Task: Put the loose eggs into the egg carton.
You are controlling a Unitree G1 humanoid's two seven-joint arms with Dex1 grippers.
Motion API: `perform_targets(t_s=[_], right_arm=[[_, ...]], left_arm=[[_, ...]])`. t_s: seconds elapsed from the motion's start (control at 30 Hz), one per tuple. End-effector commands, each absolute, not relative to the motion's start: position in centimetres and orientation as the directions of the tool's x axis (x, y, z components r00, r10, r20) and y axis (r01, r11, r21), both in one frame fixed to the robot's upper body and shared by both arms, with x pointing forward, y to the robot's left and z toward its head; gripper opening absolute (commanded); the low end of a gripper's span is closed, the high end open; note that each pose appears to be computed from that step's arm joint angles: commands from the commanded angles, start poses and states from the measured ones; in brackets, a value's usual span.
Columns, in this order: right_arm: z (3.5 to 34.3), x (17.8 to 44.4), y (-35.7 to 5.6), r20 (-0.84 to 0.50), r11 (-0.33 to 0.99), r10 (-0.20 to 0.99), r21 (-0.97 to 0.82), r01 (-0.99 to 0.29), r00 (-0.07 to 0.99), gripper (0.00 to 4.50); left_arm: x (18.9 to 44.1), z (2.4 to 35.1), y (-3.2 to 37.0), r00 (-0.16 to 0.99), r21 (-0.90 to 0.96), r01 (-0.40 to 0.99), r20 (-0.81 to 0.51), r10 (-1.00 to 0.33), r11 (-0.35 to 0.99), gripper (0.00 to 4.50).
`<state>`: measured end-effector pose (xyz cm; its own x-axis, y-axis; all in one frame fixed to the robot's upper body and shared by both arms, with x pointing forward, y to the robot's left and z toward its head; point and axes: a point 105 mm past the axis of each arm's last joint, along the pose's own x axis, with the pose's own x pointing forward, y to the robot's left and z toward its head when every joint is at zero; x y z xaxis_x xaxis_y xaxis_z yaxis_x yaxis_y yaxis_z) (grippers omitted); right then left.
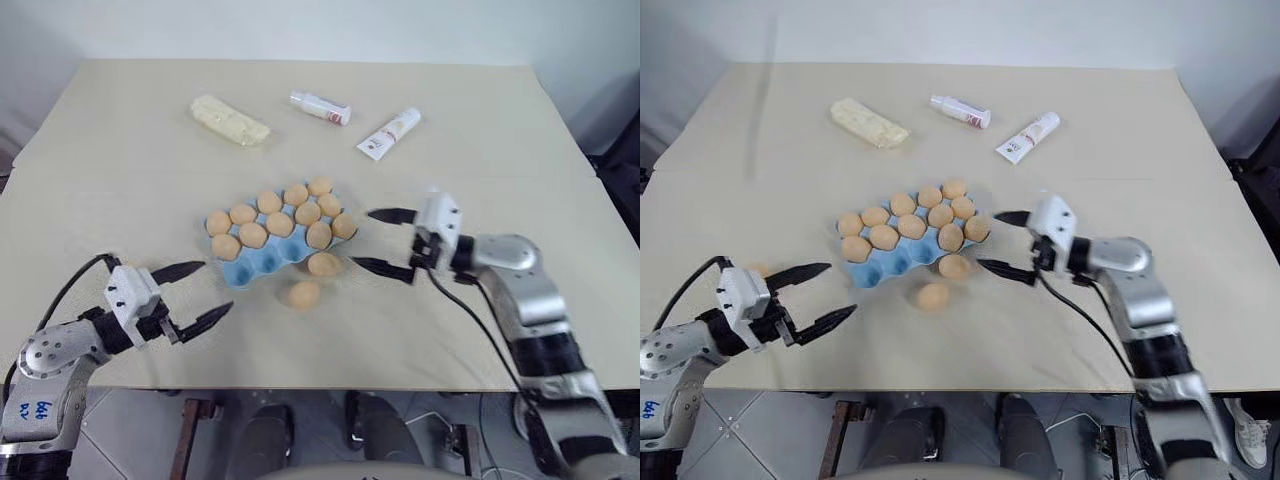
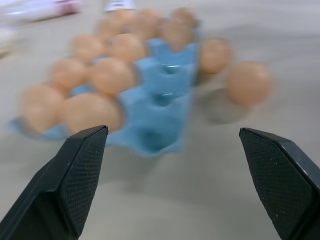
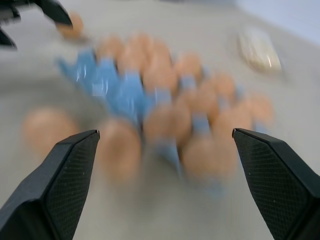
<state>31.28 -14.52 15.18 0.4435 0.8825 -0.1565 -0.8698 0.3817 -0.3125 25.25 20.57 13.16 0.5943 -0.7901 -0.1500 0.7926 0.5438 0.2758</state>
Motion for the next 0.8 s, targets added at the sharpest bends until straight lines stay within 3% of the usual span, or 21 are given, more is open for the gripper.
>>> perform_targets(t_s=[0.03,0.27,0.6,0.8], right_arm=[[15.5,29.2,-17.5,-0.163,0.407,0.864,-0.329,-0.852,0.476,4.46],[13.4,28.1,-19.9,-0.207,0.462,0.821,-0.304,-0.833,0.531,4.46],[15.2,30.0,-10.4,-0.17,0.309,0.923,-0.205,-0.929,0.344,4.46],[14.0,31.9,-7.4,-0.243,0.289,0.914,-0.172,-0.942,0.324,4.46]], left_arm=[[25.5,13.3,20.3,0.538,0.314,0.826,-0.186,-0.822,0.468,4.5],[26.3,13.4,20.6,0.516,0.332,0.835,-0.193,-0.835,0.439,4.5],[26.2,13.8,22.1,0.559,0.334,0.809,-0.184,-0.809,0.483,4.5],[25.2,13.7,22.7,0.604,0.335,0.78,-0.177,-0.777,0.529,4.5]])
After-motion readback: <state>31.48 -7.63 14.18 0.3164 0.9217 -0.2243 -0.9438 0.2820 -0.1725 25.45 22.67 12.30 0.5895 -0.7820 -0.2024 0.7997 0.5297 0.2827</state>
